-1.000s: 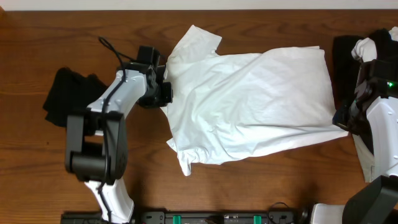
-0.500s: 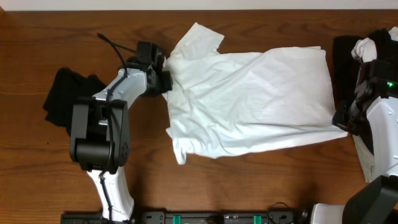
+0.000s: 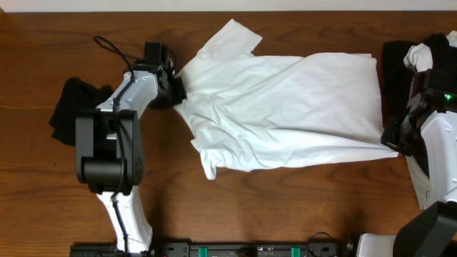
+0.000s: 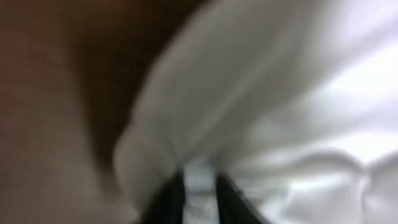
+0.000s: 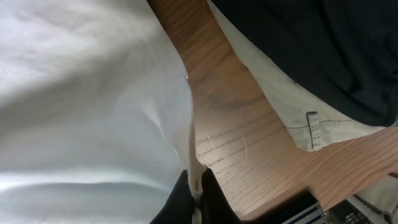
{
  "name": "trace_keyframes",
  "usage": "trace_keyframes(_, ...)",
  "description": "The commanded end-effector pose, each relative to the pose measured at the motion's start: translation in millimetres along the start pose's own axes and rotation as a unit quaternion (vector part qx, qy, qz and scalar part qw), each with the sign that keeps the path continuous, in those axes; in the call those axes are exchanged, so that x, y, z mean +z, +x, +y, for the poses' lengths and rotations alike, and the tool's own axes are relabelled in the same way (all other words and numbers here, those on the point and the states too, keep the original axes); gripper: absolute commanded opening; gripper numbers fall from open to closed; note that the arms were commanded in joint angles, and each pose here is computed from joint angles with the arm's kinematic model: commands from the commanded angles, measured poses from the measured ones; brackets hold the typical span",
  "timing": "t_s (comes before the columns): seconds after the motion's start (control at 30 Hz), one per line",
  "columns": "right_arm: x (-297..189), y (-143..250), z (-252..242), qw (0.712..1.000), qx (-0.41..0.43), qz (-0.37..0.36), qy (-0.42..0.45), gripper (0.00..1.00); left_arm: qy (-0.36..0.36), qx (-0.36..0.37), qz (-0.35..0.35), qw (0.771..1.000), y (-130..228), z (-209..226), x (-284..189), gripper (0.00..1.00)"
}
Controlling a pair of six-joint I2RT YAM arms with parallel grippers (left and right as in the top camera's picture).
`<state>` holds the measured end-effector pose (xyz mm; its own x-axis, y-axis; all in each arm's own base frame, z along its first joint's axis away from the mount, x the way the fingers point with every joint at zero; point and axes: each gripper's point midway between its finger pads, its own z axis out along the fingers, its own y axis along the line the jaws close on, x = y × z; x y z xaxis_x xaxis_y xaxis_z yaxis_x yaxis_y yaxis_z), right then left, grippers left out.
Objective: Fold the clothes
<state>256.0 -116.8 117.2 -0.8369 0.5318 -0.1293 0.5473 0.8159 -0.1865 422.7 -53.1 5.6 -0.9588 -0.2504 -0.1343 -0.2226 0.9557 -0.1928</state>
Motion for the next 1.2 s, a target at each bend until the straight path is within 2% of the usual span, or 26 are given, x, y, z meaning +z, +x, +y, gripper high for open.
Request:
trace_keyframes(0.0, -1, -1, -3, 1.0, 0.004, -0.003, 0.003, 0.01, -0.012, -0.01, 0.0, 1.0, 12, 2, -52, 0.29)
trace_keyframes(0.17, -1, -1, -2, 1.0, 0.004, -0.003, 0.001, 0.01, -0.031, -0.014, 0.056, 0.998, 57, 7, -96, 0.43)
trace_keyframes(0.3, -1, 0, -2, 1.0, 0.004, -0.002, 0.001, 0.01, -0.05, -0.017, 0.114, 0.992, 90, 13, -101, 0.43)
trace_keyframes(0.47, -1, -1, -2, 1.0, 0.004, -0.003, 0.001, 0.01, -0.041, -0.012, 0.195, 0.98, 143, 7, -81, 0.42)
trace_keyframes(0.7, -1, -1, -2, 1.0, 0.004, -0.003, 0.001, 0.01, 0.024, 0.021, 0.254, 0.967, 202, -18, -42, 0.41)
trace_keyframes(1.0, -1, -1, -2, 1.0, 0.004, -0.004, 0.001, 0.01, 0.047, 0.1, 0.25, 0.962, 225, -46, -26, 0.42)
trace_keyframes(1.17, -1, -1, -2, 1.0, 0.004, -0.003, 0.001, 0.01, 0.111, 0.121, 0.246, 0.955, 228, -75, -28, 0.42)
